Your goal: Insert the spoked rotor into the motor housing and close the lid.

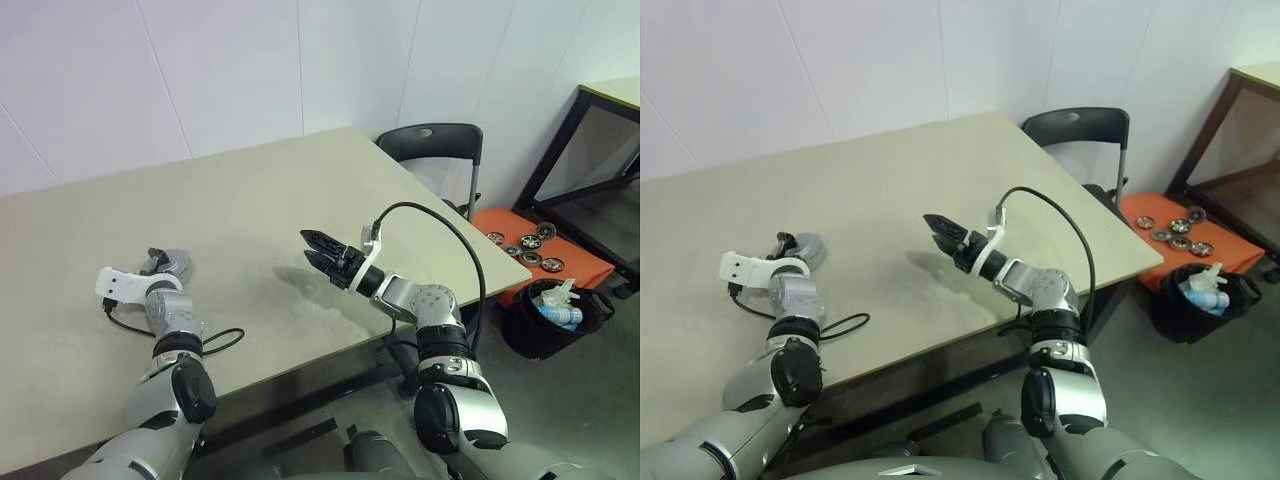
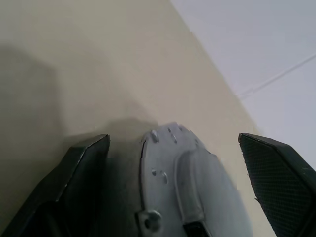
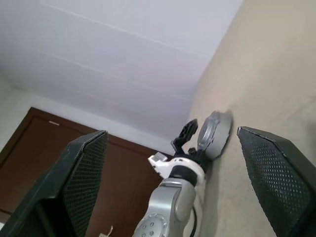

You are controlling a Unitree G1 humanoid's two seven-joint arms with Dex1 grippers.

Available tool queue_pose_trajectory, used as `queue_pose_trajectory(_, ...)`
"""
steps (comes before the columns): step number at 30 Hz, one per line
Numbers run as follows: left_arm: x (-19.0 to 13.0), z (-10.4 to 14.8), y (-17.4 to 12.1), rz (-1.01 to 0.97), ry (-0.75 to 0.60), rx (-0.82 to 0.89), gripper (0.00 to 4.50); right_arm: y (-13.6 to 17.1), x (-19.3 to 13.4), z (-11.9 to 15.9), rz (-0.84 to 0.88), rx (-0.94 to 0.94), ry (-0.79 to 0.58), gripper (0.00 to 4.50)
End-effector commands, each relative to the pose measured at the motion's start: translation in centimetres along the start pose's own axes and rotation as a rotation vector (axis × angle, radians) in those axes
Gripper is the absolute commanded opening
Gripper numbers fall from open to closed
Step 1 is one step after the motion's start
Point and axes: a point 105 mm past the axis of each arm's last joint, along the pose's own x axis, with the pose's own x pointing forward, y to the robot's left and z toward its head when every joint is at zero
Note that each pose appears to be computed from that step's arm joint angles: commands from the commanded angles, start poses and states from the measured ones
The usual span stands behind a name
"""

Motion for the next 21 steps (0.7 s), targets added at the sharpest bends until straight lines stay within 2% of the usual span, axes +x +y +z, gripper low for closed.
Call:
queue_pose_trajectory(1,0.4,2.2,2.4,0.078,-0.086,0.124,4.48,1.3,0.5,0.2,0.048,-0.033,0.007,4.38)
queue_pose_trajectory(6,0.5,2.9,0.8,-0.001,-0.124,0.215,4.48,1.3,0.5,0.1,0.05,-0.04,0.016,4.38)
queue_pose_trajectory(11,0.2,3.5,-3.3,-0.25,-0.156,0.289,4.48,1.7,0.4,-0.3,0.069,-0.08,0.038,4.38)
queue_pose_trajectory(17,-1.8,3.4,-7.5,-0.603,-0.148,0.311,4.48,1.5,0.7,-1.1,0.015,-0.359,0.09,4.38)
queue_pose_trajectory(21,-4.6,2.6,-9.1,-0.845,-0.093,0.4,4.48,0.5,1.0,0.2,-0.11,-0.607,0.068,4.38)
